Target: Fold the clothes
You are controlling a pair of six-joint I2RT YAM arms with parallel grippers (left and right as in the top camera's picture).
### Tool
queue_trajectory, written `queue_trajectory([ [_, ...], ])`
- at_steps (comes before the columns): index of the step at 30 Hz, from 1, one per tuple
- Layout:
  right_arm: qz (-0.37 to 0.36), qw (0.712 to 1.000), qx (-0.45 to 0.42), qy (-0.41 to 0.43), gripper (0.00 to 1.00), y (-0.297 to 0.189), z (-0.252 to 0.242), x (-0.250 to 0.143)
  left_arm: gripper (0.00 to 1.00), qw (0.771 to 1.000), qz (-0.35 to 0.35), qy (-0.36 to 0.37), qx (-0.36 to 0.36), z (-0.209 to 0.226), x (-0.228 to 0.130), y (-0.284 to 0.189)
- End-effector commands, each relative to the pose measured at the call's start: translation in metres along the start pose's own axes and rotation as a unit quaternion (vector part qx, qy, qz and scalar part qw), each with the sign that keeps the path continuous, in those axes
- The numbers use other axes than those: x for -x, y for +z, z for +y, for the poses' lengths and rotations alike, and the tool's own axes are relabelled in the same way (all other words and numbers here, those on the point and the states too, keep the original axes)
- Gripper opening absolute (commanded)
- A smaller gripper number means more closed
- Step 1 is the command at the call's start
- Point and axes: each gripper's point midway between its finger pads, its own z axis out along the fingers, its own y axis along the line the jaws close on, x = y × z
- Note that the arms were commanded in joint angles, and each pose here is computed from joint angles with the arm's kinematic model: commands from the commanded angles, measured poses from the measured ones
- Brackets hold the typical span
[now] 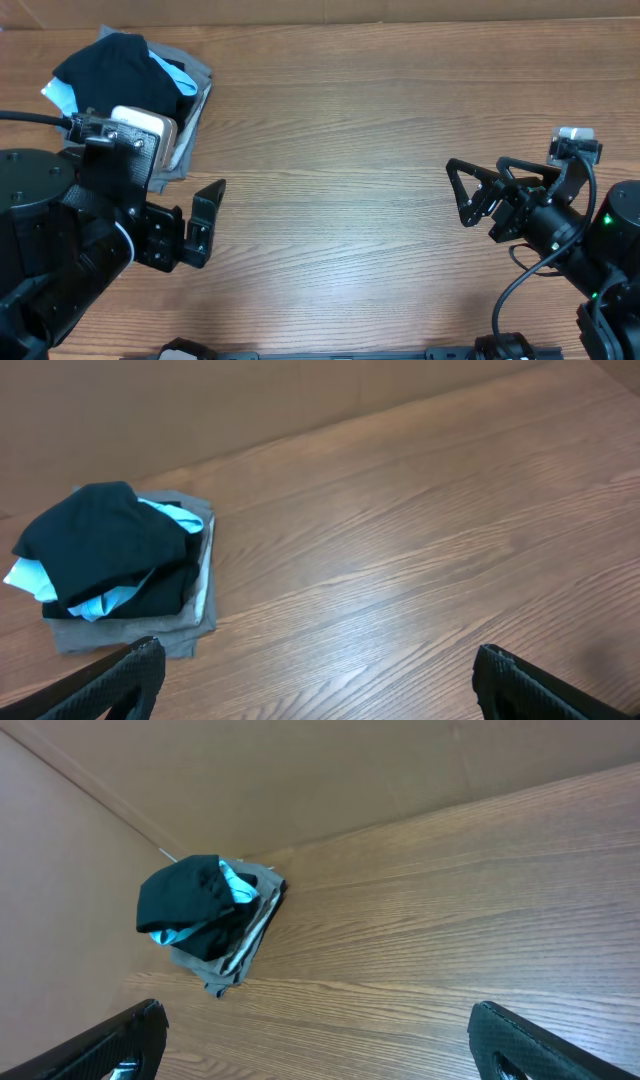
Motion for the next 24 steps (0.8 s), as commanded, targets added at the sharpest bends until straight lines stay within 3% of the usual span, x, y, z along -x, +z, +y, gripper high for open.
queue_trajectory([
  [1,-0.004,1.000,0.005,0.000,1.00,-0.002,0.003,0.002,1.00,1.000,0.002,-0.005,0.006,0.001,0.000,0.002],
  [7,0.040,0.994,0.100,0.000,1.00,-0.006,0.035,-0.013,1.00,1.000,0.002,-0.005,0.006,0.001,0.000,0.002],
  [24,0.041,0.996,0.085,-0.002,1.00,-0.004,0.030,-0.015,1.00,1.000,0.002,-0.004,0.006,0.001,0.000,0.002],
])
